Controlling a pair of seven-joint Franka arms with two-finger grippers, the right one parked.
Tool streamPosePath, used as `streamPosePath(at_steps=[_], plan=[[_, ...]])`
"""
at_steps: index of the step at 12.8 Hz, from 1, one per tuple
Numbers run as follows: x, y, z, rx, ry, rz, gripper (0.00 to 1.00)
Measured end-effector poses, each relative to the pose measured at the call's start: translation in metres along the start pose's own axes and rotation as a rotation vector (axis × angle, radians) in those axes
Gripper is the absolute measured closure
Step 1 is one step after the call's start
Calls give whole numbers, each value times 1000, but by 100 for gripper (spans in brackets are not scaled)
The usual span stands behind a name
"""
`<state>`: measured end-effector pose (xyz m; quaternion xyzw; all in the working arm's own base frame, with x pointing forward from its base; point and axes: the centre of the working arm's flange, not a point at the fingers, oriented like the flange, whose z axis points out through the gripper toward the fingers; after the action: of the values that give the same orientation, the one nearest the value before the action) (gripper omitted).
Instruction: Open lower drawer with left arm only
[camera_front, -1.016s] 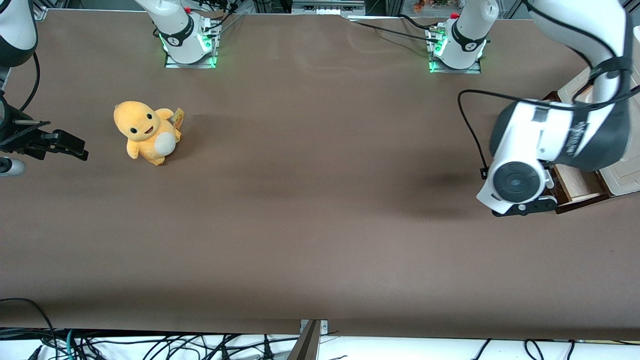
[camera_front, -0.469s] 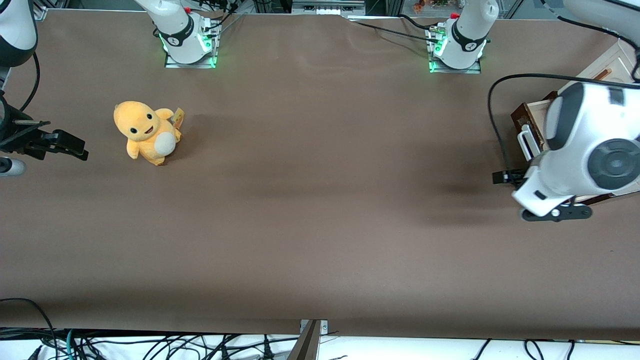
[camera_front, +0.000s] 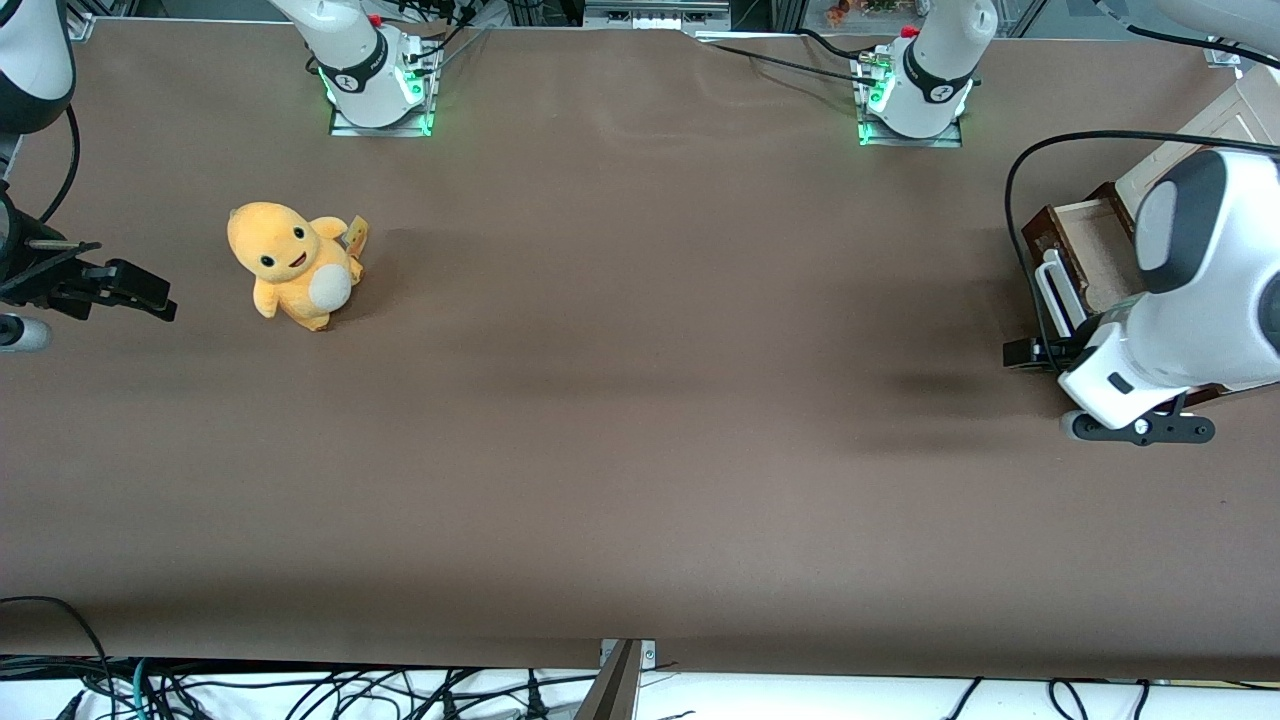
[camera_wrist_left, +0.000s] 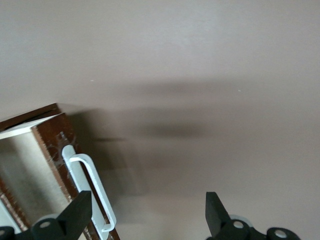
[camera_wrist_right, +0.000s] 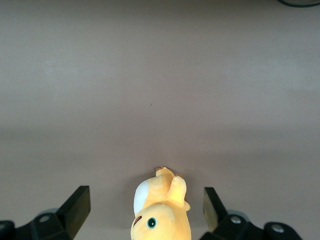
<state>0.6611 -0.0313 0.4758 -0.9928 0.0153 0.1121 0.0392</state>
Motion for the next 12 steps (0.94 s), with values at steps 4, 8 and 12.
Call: streamPosePath(at_steps=[4,8,12], plan=[[-6,-18,-11,-19,21,19,0],[-6,-21,-14,-30,29,12,0],[-6,-34,-18,-116,46,17,0]])
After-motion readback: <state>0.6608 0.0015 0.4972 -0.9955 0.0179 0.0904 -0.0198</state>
